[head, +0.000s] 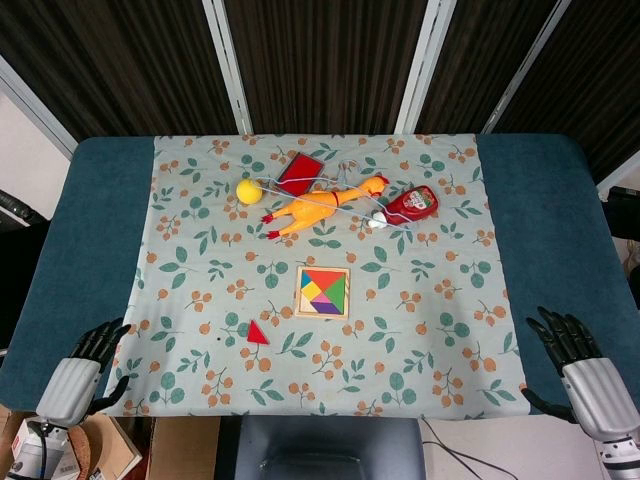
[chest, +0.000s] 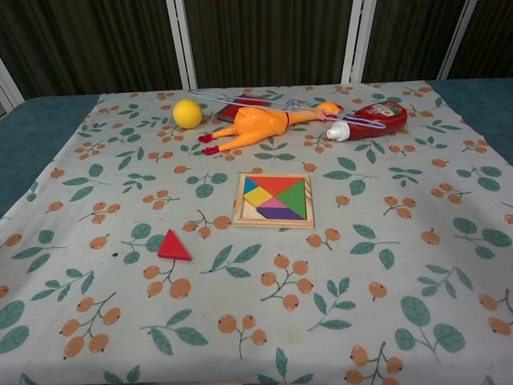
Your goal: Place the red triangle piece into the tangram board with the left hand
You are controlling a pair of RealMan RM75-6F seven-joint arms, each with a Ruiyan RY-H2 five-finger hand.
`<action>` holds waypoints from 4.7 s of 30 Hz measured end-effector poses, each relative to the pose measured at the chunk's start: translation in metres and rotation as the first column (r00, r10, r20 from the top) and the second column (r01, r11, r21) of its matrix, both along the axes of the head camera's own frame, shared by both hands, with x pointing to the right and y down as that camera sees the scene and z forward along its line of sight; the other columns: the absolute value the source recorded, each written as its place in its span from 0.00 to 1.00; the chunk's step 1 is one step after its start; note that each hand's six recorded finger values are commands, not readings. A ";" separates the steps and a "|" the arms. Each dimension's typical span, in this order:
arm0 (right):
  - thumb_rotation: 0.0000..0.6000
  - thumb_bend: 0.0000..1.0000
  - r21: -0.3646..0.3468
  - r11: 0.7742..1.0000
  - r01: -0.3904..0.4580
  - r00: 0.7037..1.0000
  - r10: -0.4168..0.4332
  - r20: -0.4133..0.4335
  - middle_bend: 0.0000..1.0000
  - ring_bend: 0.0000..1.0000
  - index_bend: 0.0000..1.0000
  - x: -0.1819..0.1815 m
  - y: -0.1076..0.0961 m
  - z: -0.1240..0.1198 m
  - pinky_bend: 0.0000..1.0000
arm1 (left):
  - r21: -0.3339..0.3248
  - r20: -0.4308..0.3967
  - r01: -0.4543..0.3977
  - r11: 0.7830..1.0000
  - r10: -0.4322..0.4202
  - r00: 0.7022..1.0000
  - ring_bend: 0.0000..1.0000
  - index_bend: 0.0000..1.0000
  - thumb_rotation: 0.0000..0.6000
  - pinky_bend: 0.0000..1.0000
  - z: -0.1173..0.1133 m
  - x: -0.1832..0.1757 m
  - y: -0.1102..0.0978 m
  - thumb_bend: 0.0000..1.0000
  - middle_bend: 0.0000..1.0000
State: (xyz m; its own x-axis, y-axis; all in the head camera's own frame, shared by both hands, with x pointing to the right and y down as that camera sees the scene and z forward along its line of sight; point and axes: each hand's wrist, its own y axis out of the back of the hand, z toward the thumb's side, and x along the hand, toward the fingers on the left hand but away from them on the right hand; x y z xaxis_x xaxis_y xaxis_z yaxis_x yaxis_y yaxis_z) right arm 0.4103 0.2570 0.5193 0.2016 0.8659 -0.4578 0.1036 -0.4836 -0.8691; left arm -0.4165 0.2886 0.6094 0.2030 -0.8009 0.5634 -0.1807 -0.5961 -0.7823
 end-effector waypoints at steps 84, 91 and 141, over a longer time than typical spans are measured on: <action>1.00 0.29 0.008 0.998 -0.068 0.991 0.067 0.114 0.01 0.00 0.00 0.020 -0.008 -0.018 0.00 | -0.058 -0.049 -0.177 0.983 0.174 0.984 1.00 0.64 1.00 1.00 0.129 0.214 -0.053 0.41 1.00; 1.00 0.29 0.006 0.998 -0.064 0.992 0.062 0.112 0.01 0.00 0.00 0.019 -0.008 -0.018 0.00 | -0.023 -0.057 -0.171 0.985 0.169 0.984 1.00 0.69 1.00 1.00 0.122 0.215 -0.058 0.43 1.00; 1.00 0.29 -0.004 0.999 -0.041 0.986 0.041 0.162 0.01 0.00 0.00 0.026 -0.005 -0.027 0.00 | -0.112 -0.143 -0.012 0.994 -0.004 0.990 1.00 0.60 1.00 1.00 0.138 0.330 -0.108 0.43 1.00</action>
State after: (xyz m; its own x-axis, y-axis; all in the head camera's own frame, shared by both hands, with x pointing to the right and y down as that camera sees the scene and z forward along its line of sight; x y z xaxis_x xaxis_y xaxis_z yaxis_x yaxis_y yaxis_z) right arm 0.4366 0.2519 0.4919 0.2374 0.8748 -0.4222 0.2625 -0.4763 -0.8392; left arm -0.0869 0.1803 0.7472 0.2906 -0.7332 0.6147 -0.2834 -0.6796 -0.6766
